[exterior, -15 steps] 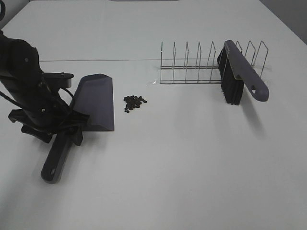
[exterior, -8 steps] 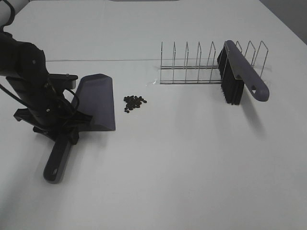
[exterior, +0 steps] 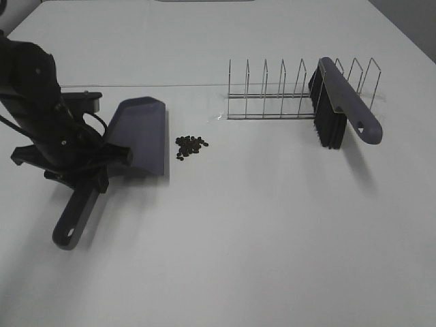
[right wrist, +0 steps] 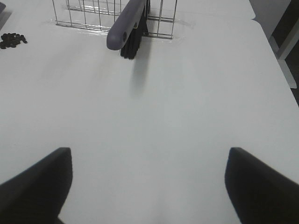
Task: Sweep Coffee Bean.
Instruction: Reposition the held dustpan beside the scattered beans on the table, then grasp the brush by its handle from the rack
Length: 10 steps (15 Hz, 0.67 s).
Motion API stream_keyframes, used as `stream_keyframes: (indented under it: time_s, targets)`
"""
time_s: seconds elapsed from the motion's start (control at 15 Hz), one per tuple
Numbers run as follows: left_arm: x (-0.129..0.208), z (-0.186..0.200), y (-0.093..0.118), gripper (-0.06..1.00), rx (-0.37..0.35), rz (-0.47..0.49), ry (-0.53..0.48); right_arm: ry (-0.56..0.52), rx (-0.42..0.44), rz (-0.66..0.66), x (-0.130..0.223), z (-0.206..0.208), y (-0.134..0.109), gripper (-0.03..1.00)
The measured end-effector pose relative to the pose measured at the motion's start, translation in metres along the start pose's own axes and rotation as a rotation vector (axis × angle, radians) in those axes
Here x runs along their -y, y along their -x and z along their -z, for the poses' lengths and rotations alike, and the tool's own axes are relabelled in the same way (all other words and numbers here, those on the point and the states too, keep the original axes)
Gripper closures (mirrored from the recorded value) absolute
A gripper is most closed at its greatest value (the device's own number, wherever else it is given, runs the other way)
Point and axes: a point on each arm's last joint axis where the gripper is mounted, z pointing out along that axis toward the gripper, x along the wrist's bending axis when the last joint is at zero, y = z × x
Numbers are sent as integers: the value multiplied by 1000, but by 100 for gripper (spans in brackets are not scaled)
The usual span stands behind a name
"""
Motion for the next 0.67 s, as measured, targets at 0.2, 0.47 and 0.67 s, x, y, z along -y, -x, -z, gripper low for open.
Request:
stream_keyframes:
  time_s: [0.2,0.47,0.67]
  targets:
    - [-6,47,4,59,37,-4,122,0,0,0,0,0,0,13]
    - [-7,63,5,59,47,-8,163,0,0,-2,0,0,0,13]
    - [-7,63,5,59,44,-12,161,71,13,-32,-25,-4,4,14]
